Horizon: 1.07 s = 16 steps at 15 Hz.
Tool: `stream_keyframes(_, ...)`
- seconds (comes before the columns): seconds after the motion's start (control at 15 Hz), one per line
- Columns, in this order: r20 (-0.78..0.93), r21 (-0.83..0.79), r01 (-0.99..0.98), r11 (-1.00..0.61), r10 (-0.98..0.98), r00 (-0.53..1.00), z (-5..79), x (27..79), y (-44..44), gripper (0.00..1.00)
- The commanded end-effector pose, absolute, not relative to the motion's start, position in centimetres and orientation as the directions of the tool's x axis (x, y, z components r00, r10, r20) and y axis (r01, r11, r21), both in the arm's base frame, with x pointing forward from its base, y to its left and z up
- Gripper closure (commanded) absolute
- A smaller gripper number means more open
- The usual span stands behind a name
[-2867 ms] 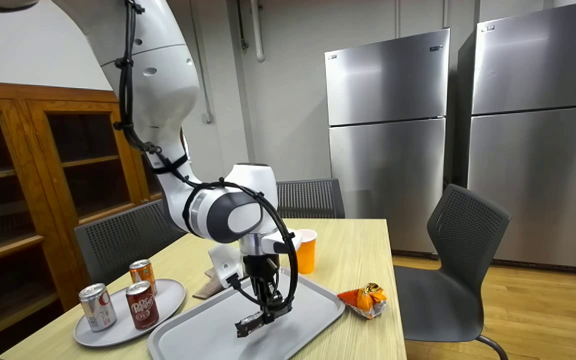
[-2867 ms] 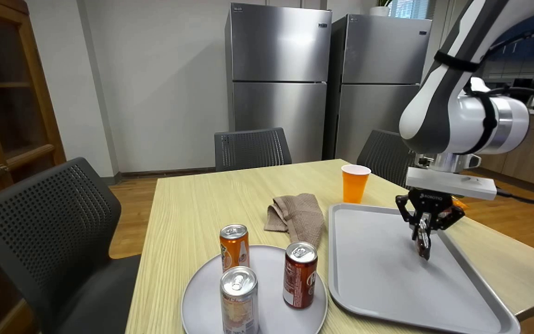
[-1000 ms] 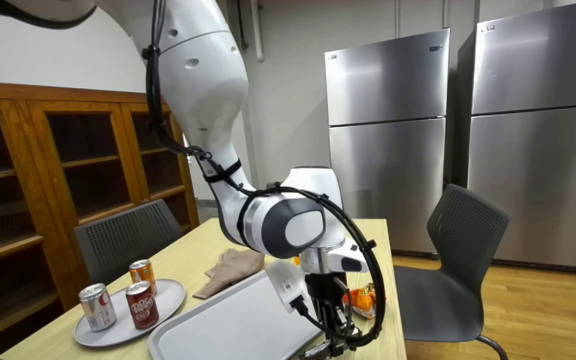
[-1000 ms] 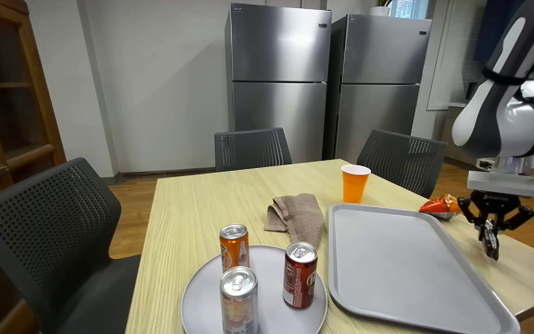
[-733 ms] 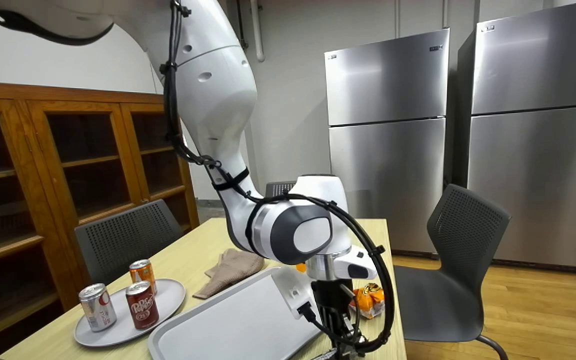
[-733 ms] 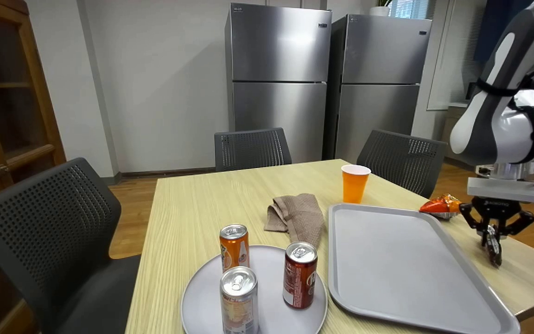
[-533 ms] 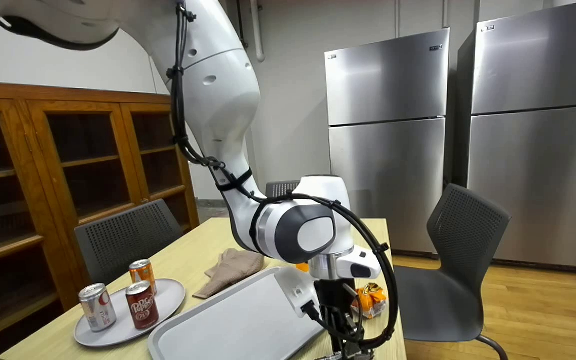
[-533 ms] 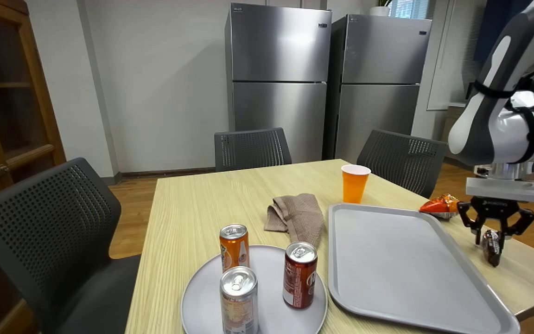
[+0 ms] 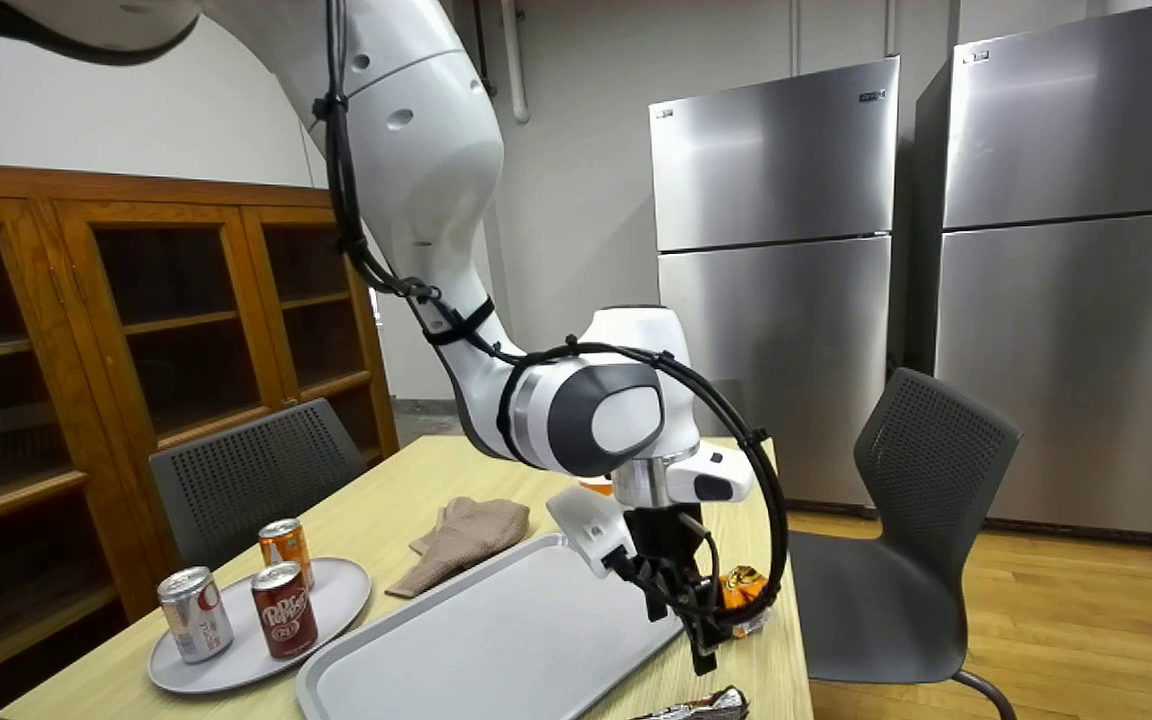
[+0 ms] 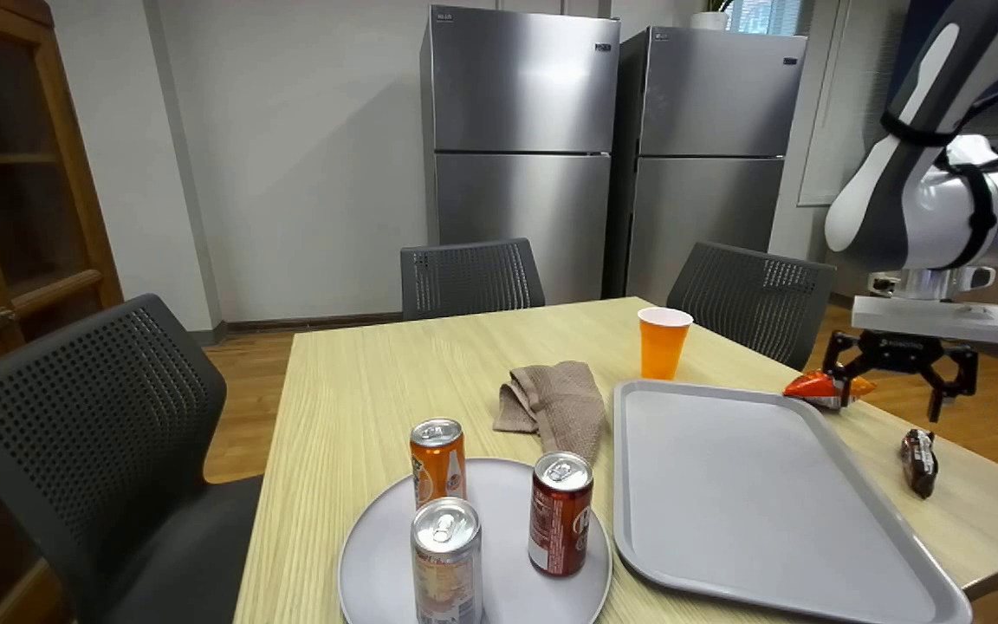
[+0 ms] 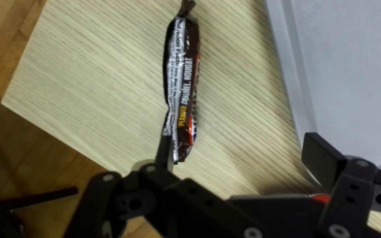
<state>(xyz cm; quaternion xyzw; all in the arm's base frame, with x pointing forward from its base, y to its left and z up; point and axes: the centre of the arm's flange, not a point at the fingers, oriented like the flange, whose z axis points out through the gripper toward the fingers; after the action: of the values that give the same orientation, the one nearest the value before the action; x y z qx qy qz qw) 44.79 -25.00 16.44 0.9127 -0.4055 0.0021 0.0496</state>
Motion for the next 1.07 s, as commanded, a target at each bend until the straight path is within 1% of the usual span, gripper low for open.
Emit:
stream_keyframes(0.0,0.037,0.046,-0.696,-0.717,-0.695,0.718,20.7,45.2,-23.0,0.00)
stream_keyframes(0.33,0.046,0.008,-0.608,-0.794,-0.607,0.793,23.9,46.1,-19.5,0.00)
stream_keyframes(0.67,0.026,-0.036,-0.462,-0.886,-0.463,0.886,26.3,45.8,-13.8,0.00)
stream_keyframes(1.0,0.034,-0.060,-0.313,-0.948,-0.316,0.948,28.4,45.4,-7.4,0.00)
